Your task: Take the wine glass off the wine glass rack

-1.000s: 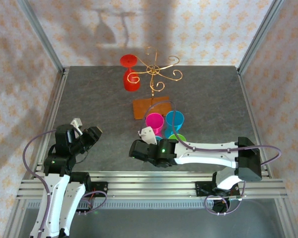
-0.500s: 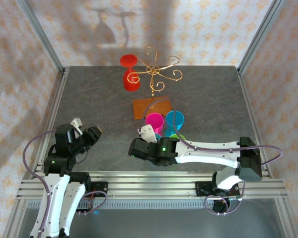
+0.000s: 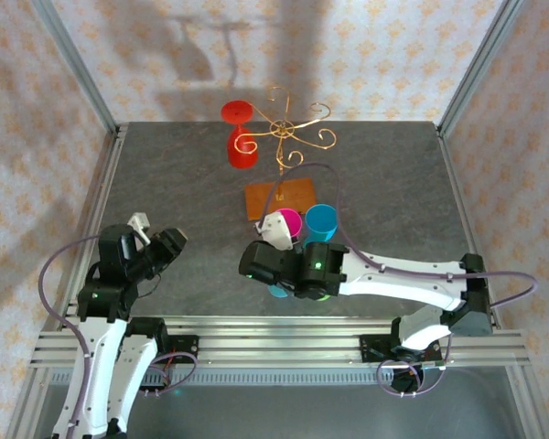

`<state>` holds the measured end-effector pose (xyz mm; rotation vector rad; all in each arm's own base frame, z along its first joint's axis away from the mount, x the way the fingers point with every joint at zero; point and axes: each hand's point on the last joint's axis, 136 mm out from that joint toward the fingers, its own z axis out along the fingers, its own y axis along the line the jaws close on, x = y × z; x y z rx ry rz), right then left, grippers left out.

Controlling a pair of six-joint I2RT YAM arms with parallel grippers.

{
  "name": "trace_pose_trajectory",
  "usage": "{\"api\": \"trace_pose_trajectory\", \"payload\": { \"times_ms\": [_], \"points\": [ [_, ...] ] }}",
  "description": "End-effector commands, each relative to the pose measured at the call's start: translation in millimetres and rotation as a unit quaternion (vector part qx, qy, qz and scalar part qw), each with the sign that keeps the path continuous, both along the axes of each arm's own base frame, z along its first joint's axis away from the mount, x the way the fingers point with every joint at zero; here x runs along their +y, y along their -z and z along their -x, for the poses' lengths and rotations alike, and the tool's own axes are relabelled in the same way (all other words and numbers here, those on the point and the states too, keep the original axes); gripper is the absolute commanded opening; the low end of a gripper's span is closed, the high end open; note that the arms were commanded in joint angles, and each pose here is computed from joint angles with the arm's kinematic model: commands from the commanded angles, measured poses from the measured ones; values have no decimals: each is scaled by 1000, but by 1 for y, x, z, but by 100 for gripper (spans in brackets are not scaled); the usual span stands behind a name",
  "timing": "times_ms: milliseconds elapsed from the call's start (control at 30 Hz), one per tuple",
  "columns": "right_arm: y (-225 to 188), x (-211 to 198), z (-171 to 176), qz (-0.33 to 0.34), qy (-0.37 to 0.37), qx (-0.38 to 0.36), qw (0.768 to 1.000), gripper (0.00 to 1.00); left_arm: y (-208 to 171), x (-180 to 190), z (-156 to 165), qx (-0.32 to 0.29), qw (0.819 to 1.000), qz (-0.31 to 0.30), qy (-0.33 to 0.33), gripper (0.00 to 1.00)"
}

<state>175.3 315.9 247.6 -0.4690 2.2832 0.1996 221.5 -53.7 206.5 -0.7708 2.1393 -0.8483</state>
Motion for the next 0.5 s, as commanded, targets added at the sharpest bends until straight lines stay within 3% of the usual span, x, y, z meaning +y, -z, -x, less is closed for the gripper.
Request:
{"api": "trace_pose_trajectory", "payload": {
  "times_ms": [0, 133, 233, 367, 467],
  "points": [
    [-54, -21, -12, -44, 9, -31, 998, 50, -36, -5, -11, -35, 999, -3, 23, 34],
    [-89, -34, -25, -133, 12, -16, 991, 48, -75, -9, -36, -75, 997, 15, 29, 34],
    [-123, -46, -33, -195, 11, -40, 980, 54, -106, -13, -61, -104, 993, 24, 38, 36],
    [-144, -54, -50, -229, 16, -48, 972, 57, -140, -21, -101, -112, 991, 43, 63, 36],
    [-153, -60, -58, -242, 23, -53, 968, 57, -165, -23, -129, -128, 988, 51, 71, 45]
  ]
}}
